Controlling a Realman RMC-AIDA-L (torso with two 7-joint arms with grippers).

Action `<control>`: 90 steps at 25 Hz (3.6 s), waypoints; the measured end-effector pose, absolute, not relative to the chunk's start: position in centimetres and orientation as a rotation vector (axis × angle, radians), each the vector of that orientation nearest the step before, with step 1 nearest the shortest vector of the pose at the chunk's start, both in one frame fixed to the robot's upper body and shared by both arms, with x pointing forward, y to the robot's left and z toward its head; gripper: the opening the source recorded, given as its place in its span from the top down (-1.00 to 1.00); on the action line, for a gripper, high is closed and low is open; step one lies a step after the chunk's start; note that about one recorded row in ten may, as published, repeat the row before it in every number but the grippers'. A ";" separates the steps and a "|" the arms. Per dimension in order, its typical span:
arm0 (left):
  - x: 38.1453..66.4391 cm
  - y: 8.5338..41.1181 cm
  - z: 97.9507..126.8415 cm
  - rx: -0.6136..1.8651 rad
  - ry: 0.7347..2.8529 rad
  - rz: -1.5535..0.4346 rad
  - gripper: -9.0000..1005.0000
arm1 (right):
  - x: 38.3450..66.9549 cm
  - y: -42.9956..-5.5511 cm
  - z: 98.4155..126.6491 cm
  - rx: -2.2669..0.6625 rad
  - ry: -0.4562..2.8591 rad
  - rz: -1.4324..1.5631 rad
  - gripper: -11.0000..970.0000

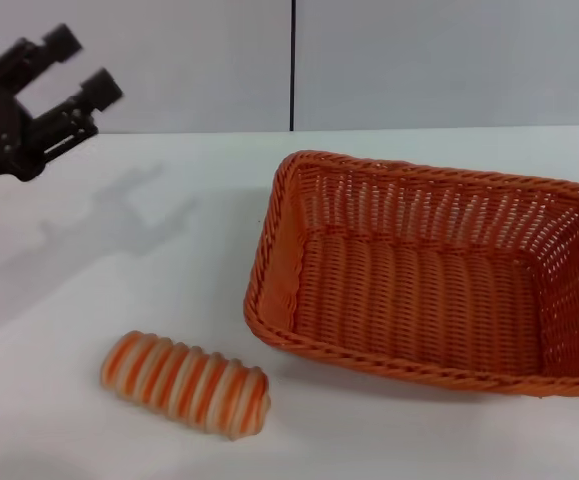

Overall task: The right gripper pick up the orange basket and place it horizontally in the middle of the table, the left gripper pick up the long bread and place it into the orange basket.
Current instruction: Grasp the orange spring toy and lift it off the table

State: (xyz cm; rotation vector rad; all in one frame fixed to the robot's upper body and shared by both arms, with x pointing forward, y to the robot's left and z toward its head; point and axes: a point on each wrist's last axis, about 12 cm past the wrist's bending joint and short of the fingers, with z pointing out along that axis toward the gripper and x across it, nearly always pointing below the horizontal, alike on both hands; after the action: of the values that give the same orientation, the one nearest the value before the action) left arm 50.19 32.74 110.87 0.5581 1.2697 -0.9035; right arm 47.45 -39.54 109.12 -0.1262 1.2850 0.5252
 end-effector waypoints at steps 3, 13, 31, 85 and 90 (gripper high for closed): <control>51.8 33.2 112.6 0.728 1.431 -0.998 -0.54 | 47.2 -39.7 108.9 -0.119 1.293 0.514 -0.07; 53.5 32.1 113.8 0.985 1.771 -1.045 -0.53 | 45.9 -40.5 107.4 -0.051 1.333 0.449 -0.07; 51.1 34.1 111.3 0.964 1.954 -1.015 -0.54 | 45.4 -41.0 107.1 -0.029 1.349 0.428 -0.07; 47.3 34.5 105.7 0.854 2.141 -0.977 -0.54 | 46.5 -38.9 107.8 -0.072 1.285 0.539 -0.07; 47.5 34.4 105.7 0.853 2.133 -0.961 -0.53 | 46.4 -38.8 107.9 -0.078 1.280 0.550 -0.07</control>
State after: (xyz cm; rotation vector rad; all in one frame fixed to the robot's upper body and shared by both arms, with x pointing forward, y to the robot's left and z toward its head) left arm 47.55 34.40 105.67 0.8534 2.1334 -0.9614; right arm 46.44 -38.80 107.87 -0.0778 1.2798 0.5498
